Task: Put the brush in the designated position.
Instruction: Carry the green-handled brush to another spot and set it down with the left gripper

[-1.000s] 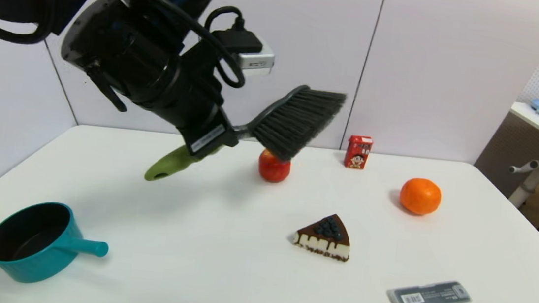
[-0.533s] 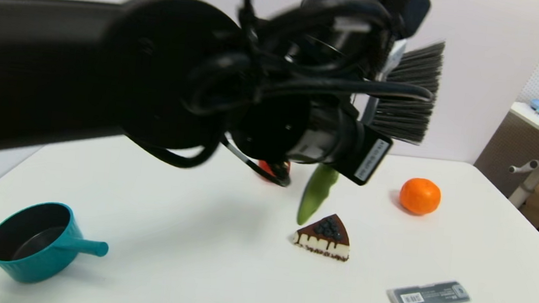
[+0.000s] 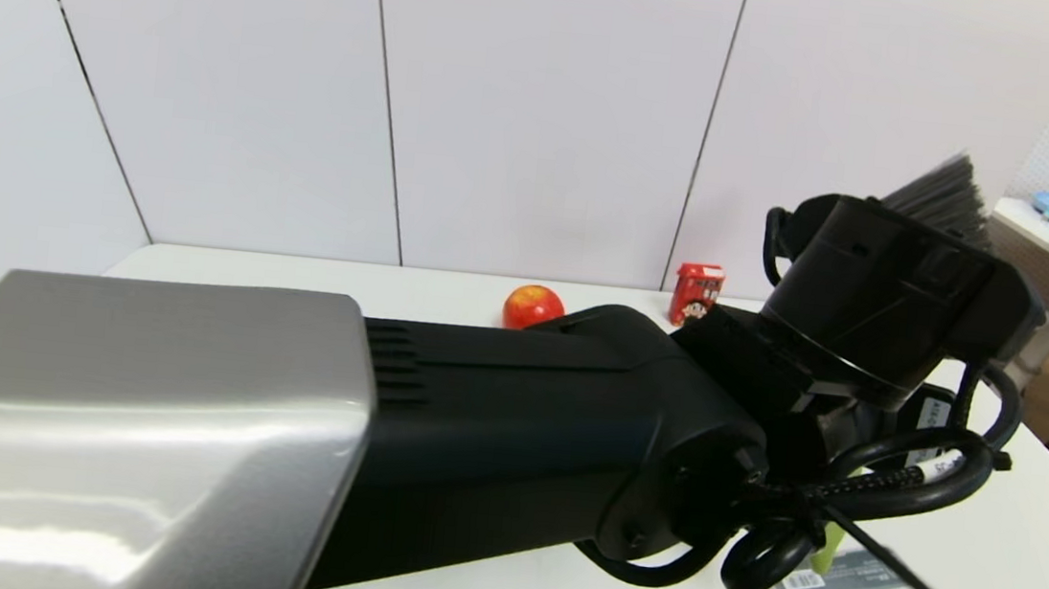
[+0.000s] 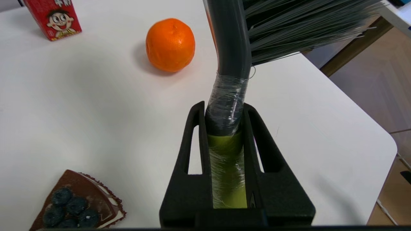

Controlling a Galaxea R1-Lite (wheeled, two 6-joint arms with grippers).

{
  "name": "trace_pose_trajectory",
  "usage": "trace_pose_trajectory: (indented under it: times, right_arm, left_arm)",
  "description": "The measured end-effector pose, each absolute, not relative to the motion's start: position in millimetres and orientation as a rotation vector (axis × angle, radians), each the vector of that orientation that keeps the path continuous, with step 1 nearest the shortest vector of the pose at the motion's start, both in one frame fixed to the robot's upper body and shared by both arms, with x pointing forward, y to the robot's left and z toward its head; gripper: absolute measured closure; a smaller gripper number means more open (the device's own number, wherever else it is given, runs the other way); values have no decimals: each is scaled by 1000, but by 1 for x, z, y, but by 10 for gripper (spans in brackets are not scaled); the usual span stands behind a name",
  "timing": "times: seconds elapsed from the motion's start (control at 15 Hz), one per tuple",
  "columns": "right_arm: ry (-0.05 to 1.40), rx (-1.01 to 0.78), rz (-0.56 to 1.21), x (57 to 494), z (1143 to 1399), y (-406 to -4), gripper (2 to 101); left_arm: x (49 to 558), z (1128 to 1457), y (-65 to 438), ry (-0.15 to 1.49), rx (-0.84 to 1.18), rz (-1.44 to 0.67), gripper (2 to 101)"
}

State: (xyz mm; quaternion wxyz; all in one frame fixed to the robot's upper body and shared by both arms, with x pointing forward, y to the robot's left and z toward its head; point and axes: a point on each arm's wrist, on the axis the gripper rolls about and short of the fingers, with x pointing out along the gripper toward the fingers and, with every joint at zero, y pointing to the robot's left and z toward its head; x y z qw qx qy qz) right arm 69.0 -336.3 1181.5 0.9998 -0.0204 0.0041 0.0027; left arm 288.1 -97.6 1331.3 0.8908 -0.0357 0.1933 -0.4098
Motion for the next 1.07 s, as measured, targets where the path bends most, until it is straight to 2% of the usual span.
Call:
trace_pose_trajectory:
  times: [0.4, 1.07]
  right_arm:
    - [8, -41, 7, 69, 1181, -336, 50]
    - [9, -41, 5, 69, 1181, -336, 50]
  left_arm:
    - [289, 1296, -99, 574, 42, -811, 853]
    - [311, 1297, -70, 695, 98, -720, 853]
